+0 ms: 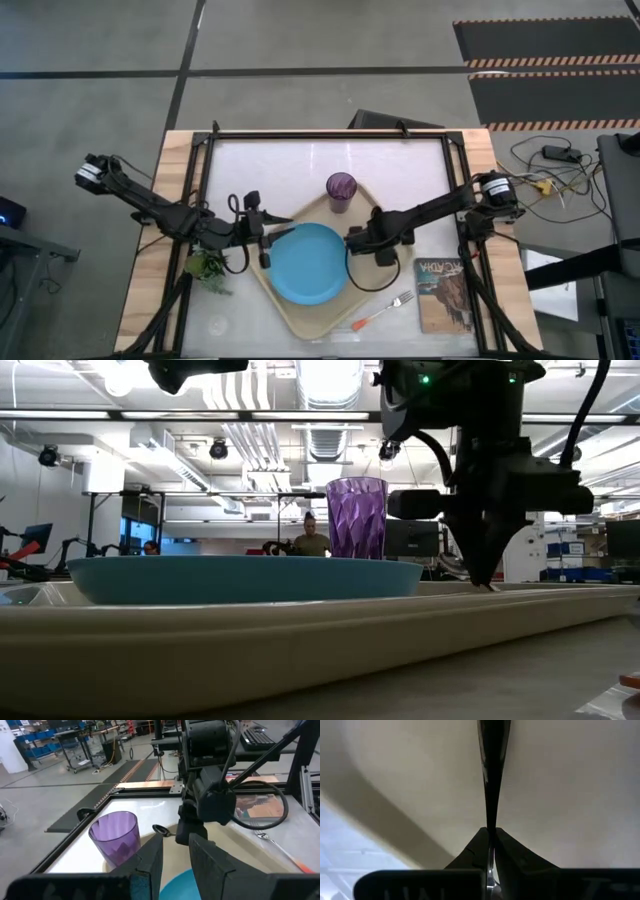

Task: Pick and place plate/cup/fork/spoon on tray
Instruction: Put the spoon beside the blue plate on the light brown tray

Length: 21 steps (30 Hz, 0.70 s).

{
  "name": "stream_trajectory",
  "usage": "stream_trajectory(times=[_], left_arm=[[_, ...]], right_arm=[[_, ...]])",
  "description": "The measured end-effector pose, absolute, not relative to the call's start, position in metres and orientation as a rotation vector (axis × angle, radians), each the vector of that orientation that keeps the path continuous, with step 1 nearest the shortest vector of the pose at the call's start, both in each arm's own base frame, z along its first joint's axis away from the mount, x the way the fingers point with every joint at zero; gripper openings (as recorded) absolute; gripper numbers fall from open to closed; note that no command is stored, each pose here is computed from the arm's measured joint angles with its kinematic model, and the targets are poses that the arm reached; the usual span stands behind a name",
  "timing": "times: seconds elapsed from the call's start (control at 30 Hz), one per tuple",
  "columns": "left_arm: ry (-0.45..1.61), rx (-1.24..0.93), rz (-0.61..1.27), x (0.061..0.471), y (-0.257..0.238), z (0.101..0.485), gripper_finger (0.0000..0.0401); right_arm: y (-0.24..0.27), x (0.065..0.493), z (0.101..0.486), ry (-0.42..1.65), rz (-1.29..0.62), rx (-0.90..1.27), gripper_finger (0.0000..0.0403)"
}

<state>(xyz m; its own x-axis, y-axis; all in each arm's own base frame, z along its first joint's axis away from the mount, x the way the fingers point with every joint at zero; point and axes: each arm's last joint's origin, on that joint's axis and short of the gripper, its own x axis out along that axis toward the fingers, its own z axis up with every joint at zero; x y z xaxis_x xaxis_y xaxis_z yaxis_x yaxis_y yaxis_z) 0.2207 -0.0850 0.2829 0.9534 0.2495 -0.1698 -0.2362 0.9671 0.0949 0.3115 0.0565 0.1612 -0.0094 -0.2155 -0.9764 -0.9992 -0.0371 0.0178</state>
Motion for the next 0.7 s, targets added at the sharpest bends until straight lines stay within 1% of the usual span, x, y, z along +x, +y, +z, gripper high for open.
stream_trajectory(times=[0.13,0.3,0.43,0.47,0.53,0.6,0.7], left_arm=[[0.182,0.074,0.247,0.221,-0.085,0.283,0.0077],[0.184,0.075,0.247,0.221,-0.085,0.282,0.0077],[0.184,0.075,0.247,0.221,-0.085,0.282,0.0077],[0.185,0.076,0.247,0.221,-0.085,0.282,0.0077],[0.186,0.076,0.247,0.221,-0.085,0.282,0.0077],[0.186,0.076,0.246,0.221,-0.085,0.282,0.0077],[0.194,0.080,0.246,0.220,-0.085,0.281,0.0077]], right_arm=[[0.057,0.314,0.161,1.347,1.103,-1.381,0.0025],[0.058,0.315,0.167,1.309,1.054,-1.375,0.0071],[0.058,0.314,0.177,1.327,0.955,-1.332,0.0104],[0.058,0.313,0.183,1.342,0.902,-1.291,0.0108],[0.058,0.313,0.195,1.372,0.691,-1.136,0.0112],[0.057,0.313,0.204,1.389,0.433,-0.888,0.0109],[0.050,0.310,0.212,1.390,0.093,-0.476,0.0091]])
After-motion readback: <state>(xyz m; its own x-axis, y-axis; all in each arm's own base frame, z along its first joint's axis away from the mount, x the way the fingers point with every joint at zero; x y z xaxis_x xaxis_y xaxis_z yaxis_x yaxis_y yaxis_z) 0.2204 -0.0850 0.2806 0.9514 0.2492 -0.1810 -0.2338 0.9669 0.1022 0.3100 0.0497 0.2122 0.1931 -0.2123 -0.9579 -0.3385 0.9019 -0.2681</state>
